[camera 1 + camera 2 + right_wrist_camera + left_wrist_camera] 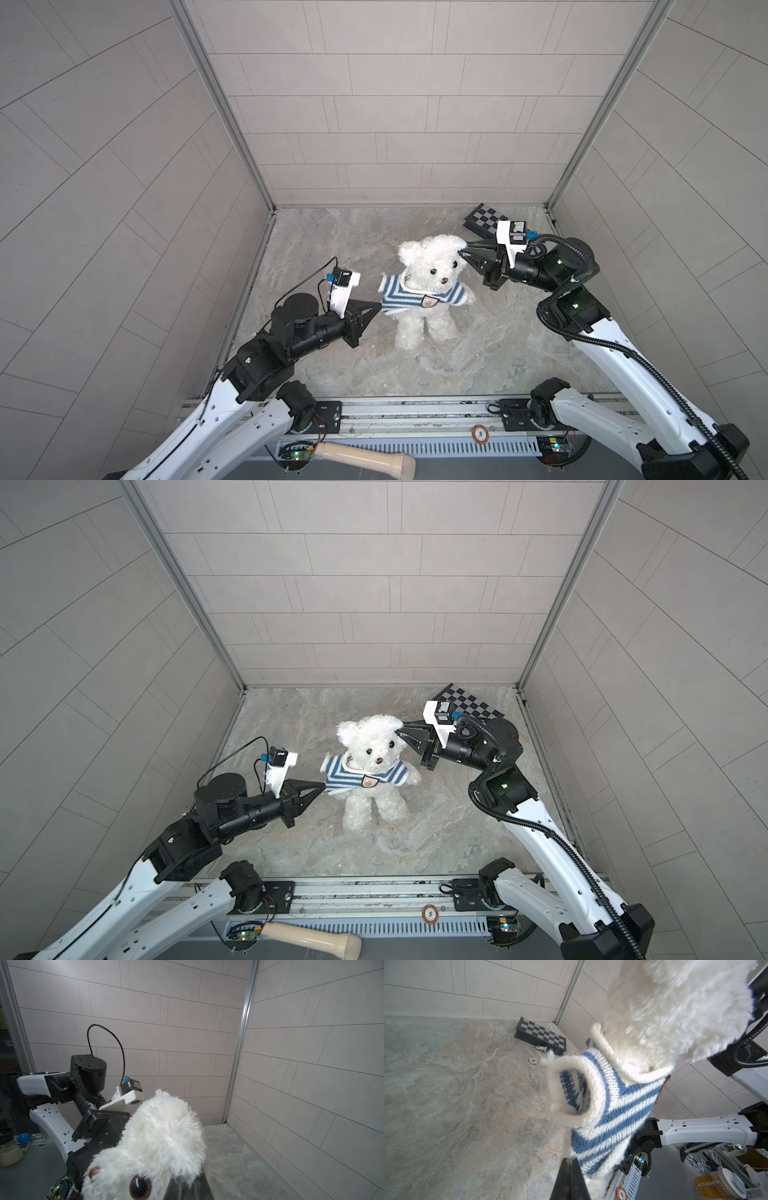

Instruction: Dress the teddy bear

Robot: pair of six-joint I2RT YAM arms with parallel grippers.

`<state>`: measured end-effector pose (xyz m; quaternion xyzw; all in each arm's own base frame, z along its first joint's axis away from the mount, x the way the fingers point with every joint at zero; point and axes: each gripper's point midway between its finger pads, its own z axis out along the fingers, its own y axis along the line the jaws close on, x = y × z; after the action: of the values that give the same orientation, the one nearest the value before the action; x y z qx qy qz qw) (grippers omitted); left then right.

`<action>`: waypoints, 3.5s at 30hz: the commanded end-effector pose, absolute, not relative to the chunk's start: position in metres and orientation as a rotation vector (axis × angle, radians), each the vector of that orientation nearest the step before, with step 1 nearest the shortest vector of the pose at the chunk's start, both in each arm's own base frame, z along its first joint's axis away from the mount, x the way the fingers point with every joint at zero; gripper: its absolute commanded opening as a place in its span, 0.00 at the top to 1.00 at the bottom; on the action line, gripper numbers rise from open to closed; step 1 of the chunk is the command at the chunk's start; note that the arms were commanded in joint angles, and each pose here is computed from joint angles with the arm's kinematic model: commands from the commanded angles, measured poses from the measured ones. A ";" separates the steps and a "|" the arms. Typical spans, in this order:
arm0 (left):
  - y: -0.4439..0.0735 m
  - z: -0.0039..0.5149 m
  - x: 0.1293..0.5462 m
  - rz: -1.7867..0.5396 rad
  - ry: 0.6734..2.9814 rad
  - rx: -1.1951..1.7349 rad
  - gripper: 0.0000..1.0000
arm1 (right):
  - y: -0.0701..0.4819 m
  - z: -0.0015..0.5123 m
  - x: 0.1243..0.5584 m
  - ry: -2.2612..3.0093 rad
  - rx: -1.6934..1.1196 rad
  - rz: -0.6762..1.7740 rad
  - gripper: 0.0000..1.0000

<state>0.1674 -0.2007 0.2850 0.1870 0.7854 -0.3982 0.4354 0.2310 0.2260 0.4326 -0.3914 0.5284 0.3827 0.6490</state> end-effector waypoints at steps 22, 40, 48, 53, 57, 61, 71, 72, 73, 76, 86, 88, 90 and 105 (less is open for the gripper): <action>-0.234 0.276 0.116 -1.413 1.810 0.702 1.00 | 0.198 0.432 0.287 1.463 -0.450 0.224 1.00; -0.229 0.220 0.120 -1.326 1.968 0.690 1.00 | 0.177 0.439 0.298 1.512 -0.228 0.091 1.00; -0.237 0.217 0.105 -1.370 1.977 0.756 1.00 | 0.169 0.436 0.298 1.523 -0.190 0.064 1.00; -0.245 0.220 0.101 -1.384 1.969 0.811 1.00 | 0.173 0.435 0.298 1.525 -0.205 0.084 1.00; -0.265 0.259 0.112 -1.458 1.837 0.807 1.00 | 0.186 0.428 0.300 1.534 -0.233 0.130 1.00; -0.279 0.282 0.131 -1.462 1.757 0.756 1.00 | 0.208 0.432 0.290 1.475 -0.347 0.200 1.00; -0.245 0.261 0.161 -1.010 1.901 0.731 0.77 | 0.285 0.422 0.204 1.152 -1.035 0.496 1.00; -0.239 0.258 0.163 -0.970 1.913 0.728 0.71 | 0.284 0.415 0.206 1.179 -1.066 0.464 1.00; -0.235 0.257 0.164 -0.941 1.920 0.722 0.67 | 0.282 0.410 0.209 1.202 -1.077 0.435 1.00; -0.229 0.254 0.162 -0.919 1.936 0.719 0.53 | 0.274 0.400 0.215 1.229 -1.083 0.388 1.00; -0.229 0.332 0.159 -1.042 1.876 0.665 0.35 | 0.288 0.364 0.206 1.167 -1.271 0.396 1.00; -0.232 0.337 0.164 -1.054 1.929 0.678 0.35 | 0.292 0.354 0.204 1.148 -1.330 0.374 1.00; -0.229 0.337 0.170 -0.985 1.966 0.727 0.34 | 0.295 0.342 0.200 1.123 -1.402 0.365 1.00; -0.259 0.313 0.182 -0.871 1.902 1.186 0.31 | 0.297 0.329 0.193 1.074 -1.540 0.471 1.00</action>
<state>0.1918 -0.2588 0.3089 0.4184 0.7639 -0.3382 0.3563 0.2040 0.2967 0.3090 -0.6479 0.4977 0.1807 0.5476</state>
